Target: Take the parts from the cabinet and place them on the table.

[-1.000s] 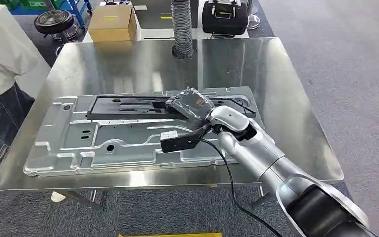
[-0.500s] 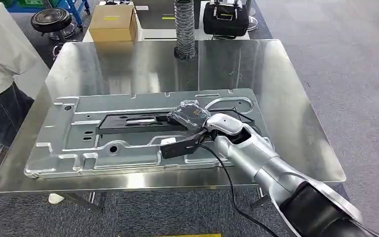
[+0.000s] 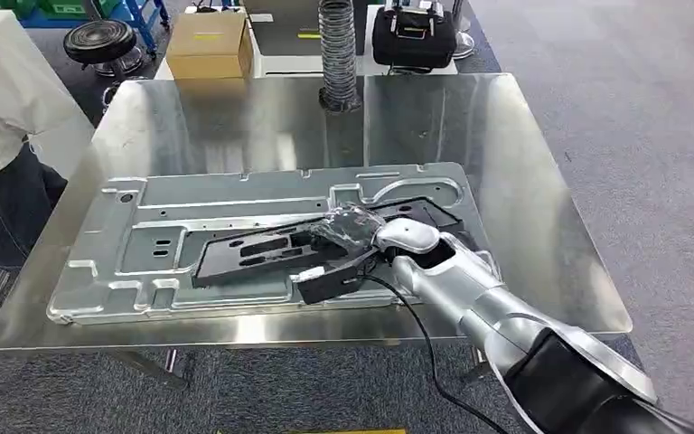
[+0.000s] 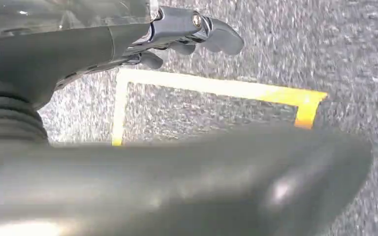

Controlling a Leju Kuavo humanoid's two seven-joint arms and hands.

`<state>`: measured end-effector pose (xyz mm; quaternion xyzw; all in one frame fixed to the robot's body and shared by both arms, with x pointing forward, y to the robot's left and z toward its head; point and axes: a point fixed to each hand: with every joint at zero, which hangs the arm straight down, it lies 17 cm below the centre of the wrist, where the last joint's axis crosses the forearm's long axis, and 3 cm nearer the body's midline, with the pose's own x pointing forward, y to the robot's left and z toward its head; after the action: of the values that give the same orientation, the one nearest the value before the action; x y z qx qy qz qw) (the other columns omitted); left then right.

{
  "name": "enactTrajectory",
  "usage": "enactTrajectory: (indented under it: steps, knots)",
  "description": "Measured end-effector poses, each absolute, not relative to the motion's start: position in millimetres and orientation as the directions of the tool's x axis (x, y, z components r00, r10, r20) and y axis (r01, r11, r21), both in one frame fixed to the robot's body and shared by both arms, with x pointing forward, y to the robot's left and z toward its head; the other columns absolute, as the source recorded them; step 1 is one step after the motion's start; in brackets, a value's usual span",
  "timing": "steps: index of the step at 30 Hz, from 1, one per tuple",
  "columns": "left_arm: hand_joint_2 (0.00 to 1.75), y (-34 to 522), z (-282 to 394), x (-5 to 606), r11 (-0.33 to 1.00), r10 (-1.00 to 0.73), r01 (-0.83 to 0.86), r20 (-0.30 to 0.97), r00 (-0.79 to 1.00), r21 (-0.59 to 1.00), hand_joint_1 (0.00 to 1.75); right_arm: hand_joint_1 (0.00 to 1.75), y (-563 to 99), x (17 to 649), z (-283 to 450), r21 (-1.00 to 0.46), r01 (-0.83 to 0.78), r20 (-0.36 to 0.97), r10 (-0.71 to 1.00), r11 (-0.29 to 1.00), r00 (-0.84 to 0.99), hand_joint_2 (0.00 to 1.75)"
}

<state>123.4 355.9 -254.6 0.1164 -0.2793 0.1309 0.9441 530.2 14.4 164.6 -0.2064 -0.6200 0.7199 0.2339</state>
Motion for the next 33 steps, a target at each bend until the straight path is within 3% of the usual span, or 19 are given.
enactTrajectory:
  steps: [5, 6, 21, 24, 28, 29, 31, 33]
  knots:
    - [1.75, 355.5, -254.6, 122.5, 0.941, 0.175, -0.305, 0.558, 0.811, 0.148, 0.0, 0.0, 13.4, 528.7, 158.9, -0.987, -0.096, 0.003, 0.592, -0.126, -0.806, 0.0]
    - [0.0, 355.1, -254.6, 121.8, 0.942, 0.174, -0.303, 0.559, 0.811, 0.146, 0.0, 0.0, 13.4, 528.0, 157.5, -0.987, -0.102, 0.01, 0.592, -0.122, -0.806, 0.0]
    - [0.0, 361.9, -253.8, 125.3, 0.939, 0.147, -0.292, 0.559, 0.816, 0.179, 0.0, 0.0, 13.9, 524.5, 188.0, -0.945, -0.287, 0.326, 0.547, 0.159, -0.771, 0.0]
    - [0.0, 360.2, -253.9, 125.5, 0.942, 0.148, -0.288, 0.559, 0.816, 0.172, 0.0, 0.0, 12.5, 518.2, 215.8, -0.843, -0.412, 0.532, 0.43, 0.344, -0.73, 0.0]
    - [0.0, 358.9, -253.2, 126.9, 0.945, 0.15, -0.286, 0.565, 0.811, 0.16, 0.0, 0.0, -0.7, 515.6, 259.3, -0.711, -0.466, 0.659, 0.266, 0.526, -0.704, 0.0]
    - [0.0, 358.4, -252.6, 127.8, 0.945, 0.153, -0.288, 0.57, 0.807, 0.154, 0.0, 0.0, -17.0, 512.9, 277.5, -0.63, -0.459, 0.689, 0.178, 0.627, -0.702, 0.0]
    - [0.0, 358.1, -252.4, 124.8, 0.941, 0.168, -0.305, 0.576, 0.8, 0.149, 0.0, 0.0, -63.0, 508.1, 319.4, -0.425, -0.344, 0.674, 0.04, 0.837, -0.737, 0.0]
    - [0.0, 361.7, -252.9, 117.6, 0.93, 0.185, -0.331, 0.576, 0.796, 0.158, 0.0, 0.0, -124.7, 499.7, 341.2, -0.252, -0.152, 0.626, 0.041, 0.956, -0.778, 0.0]
